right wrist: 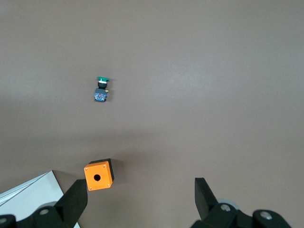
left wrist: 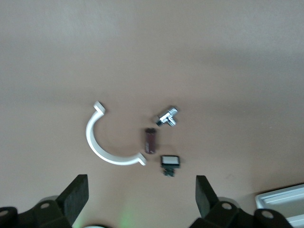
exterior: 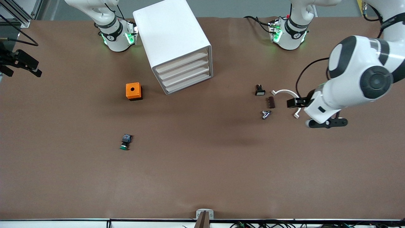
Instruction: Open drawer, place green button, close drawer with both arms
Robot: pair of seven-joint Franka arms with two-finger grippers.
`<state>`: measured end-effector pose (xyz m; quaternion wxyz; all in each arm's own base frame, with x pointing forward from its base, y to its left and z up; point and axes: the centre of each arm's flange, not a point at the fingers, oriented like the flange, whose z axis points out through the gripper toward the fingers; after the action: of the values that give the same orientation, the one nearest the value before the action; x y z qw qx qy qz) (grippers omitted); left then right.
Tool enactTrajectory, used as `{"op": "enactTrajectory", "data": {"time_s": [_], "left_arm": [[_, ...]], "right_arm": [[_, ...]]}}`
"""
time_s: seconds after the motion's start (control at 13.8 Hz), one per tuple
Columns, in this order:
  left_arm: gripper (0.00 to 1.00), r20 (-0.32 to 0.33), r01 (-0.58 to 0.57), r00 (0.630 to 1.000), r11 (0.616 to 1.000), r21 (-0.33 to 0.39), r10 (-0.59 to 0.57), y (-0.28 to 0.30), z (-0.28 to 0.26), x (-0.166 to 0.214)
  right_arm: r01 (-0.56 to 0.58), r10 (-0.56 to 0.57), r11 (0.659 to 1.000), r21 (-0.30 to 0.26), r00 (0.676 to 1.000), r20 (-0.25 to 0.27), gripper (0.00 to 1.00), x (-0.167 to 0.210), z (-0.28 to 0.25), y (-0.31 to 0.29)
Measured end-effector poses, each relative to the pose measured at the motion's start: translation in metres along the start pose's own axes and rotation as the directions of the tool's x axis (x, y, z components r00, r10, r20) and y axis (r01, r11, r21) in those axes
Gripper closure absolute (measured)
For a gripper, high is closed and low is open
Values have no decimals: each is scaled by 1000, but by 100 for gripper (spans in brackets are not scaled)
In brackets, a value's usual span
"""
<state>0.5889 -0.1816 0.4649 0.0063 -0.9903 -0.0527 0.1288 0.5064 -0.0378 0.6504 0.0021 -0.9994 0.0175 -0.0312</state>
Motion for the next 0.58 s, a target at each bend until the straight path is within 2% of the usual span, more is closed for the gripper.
{"op": "enactTrajectory", "data": {"time_s": [0.14, 0.36, 0.51, 0.58], "left_arm": [[0, 45, 107, 993, 994, -12, -106, 36, 8, -7], [0, 143, 243, 962, 969, -47, -234, 79, 34, -8], [0, 207, 357, 915, 934, -22, -345, 105, 59, -10], [0, 252, 428, 875, 904, -3, -414, 118, 74, -11]], "right_arm": [[-1, 1, 1000, 0, 1000, -2, 0, 0, -1, 0], [-1, 1, 1000, 0, 1000, 31, 0, 3, 9, 0], [0, 0, 1000, -1, 998, 58, 0, 10, 24, 0], [0, 0, 1000, -1, 997, 79, 0, 16, 36, -1]]}}
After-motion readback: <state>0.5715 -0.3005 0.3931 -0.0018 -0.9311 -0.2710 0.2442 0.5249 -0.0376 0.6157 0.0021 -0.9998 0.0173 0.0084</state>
